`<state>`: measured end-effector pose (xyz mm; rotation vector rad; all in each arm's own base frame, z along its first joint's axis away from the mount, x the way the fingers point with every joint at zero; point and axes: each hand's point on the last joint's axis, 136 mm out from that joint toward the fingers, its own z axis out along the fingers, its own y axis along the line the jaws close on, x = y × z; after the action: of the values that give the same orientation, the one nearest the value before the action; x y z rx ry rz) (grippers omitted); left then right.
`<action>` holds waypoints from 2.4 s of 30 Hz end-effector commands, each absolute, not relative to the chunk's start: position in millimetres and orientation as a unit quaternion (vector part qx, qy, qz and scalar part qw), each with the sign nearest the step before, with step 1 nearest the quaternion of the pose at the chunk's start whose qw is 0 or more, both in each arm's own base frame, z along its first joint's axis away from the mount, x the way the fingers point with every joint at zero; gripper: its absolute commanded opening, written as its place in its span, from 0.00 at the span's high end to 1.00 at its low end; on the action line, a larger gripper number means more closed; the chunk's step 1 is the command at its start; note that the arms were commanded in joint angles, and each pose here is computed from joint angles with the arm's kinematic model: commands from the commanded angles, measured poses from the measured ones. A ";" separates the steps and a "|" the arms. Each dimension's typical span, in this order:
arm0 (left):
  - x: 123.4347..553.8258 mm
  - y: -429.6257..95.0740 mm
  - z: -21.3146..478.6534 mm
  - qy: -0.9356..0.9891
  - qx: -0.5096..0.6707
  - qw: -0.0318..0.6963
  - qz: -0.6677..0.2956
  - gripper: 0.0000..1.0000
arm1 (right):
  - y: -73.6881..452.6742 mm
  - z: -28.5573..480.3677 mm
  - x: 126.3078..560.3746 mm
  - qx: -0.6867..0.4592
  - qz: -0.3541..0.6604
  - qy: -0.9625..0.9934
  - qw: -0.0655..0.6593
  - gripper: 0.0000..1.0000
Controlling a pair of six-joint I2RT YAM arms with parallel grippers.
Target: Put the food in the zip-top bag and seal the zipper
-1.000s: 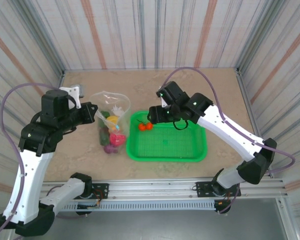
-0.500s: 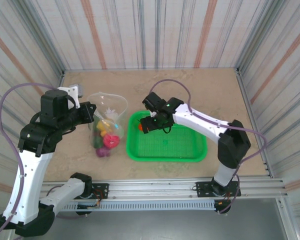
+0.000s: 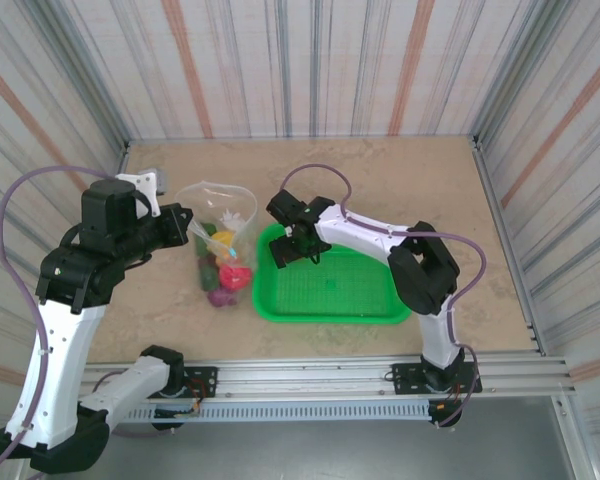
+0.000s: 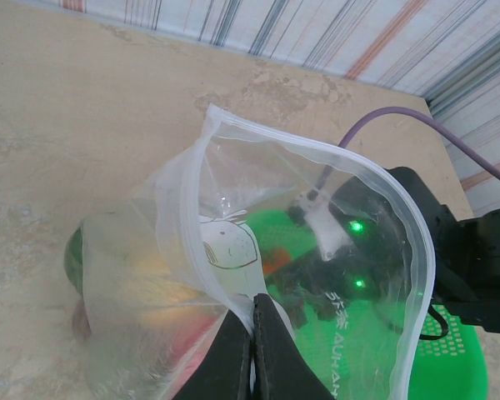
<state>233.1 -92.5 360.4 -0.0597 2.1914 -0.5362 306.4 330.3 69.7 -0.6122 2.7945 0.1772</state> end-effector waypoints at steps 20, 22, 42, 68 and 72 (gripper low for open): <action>238.4 -101.5 366.7 0.867 -0.004 0.442 -0.230 1.00 | 342.2 37.2 326.7 -0.212 0.061 0.968 0.122 0.31; 238.7 -102.0 366.6 0.867 -0.004 0.441 -0.231 1.00 | 341.1 36.1 326.1 -0.212 0.061 0.968 0.119 0.35; 235.9 -105.3 365.8 0.867 0.000 0.436 -0.241 1.00 | 331.7 52.4 321.6 -0.201 0.074 0.969 0.126 0.72; 238.9 -149.9 356.3 0.864 0.057 0.371 -0.336 1.00 | 246.1 240.9 311.8 -0.131 0.112 0.942 0.288 0.75; 238.6 -154.5 355.1 0.863 0.059 0.362 -0.348 1.00 | 237.7 285.7 308.4 -0.132 0.118 0.929 0.325 0.75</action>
<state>240.7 -144.2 345.7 0.1021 2.2626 -0.8262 315.3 254.2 245.9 -0.3550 2.5019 0.3303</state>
